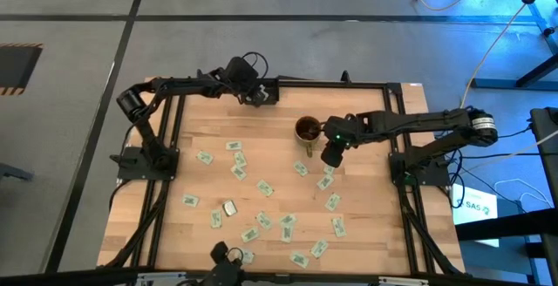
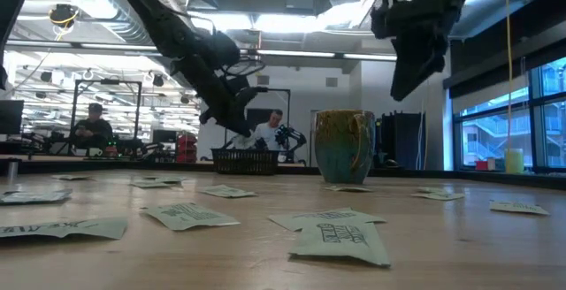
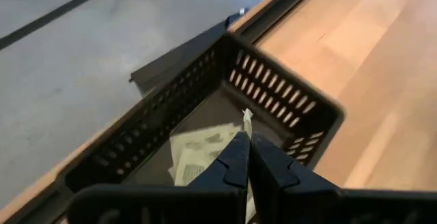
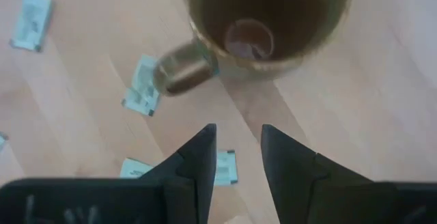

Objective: Pick and place Stevia / Truvia into bins
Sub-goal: Put the stevia packet into the black container

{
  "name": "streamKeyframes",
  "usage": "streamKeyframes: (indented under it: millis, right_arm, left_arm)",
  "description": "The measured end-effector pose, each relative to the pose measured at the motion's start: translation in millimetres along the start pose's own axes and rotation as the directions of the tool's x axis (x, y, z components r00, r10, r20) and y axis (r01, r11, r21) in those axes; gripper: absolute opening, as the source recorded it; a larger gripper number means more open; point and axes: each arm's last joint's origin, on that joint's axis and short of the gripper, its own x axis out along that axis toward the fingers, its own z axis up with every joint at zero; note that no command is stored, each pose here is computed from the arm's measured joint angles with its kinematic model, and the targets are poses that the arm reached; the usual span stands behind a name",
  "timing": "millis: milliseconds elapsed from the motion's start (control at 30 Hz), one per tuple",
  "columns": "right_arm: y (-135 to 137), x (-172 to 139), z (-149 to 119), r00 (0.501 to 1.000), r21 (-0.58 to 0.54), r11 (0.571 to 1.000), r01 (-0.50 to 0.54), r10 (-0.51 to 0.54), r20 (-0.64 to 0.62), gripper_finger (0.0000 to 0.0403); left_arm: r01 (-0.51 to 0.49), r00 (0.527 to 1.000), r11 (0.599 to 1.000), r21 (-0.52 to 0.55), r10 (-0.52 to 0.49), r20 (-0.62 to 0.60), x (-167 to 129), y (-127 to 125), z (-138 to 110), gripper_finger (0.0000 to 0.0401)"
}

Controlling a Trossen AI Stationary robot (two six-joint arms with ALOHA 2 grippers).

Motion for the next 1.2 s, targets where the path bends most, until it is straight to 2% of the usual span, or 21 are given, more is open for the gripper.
streamKeyframes:
  millis: [367, 600, 933, 1000, 1067, 1200]
  right_arm:
    - [0, 20, -22, 0.997, 0.034, 0.999, -0.019, 0.022, -0.072, 0.0119]
    - [-2, 38, -36, 0.998, 0.035, 0.999, -0.031, 0.033, -0.056, 0.0119]
    - [-2, 46, -39, 0.998, 0.043, 0.997, -0.061, 0.061, -0.018, 0.0119]
    - [-2, 46, -38, 0.998, 0.082, 0.994, -0.067, 0.068, -0.007, 0.0119]
    - [-2, 47, -39, 0.998, 0.118, 0.991, -0.057, 0.06, -0.022, 0.0119]
    - [-5, 47, -44, 0.997, 0.137, 0.99, -0.023, 0.034, -0.073, 0.0119]
  left_arm:
    - [-0.008, 0.999, 1.0, -0.023, 0.007, -0.038, 11, 4, -8, 0.0006]
    - [-0.016, 0.999, 0.998, -0.055, 0.014, -0.038, 10, 11, -7, 0.0009]
    - [-0.026, 0.999, 0.994, -0.106, 0.023, -0.029, 10, 12, -6, 0.0054]
    - [-0.023, 1.0, 0.992, -0.124, 0.022, -0.013, 10, 12, -5, 0.006]
    - [-0.015, 1.0, 0.991, -0.132, 0.017, 0.009, 10, 11, -3, 0.0063]
    - [0.064, 0.997, 0.988, -0.139, -0.059, 0.046, 10, 9, 1, 0.0061]
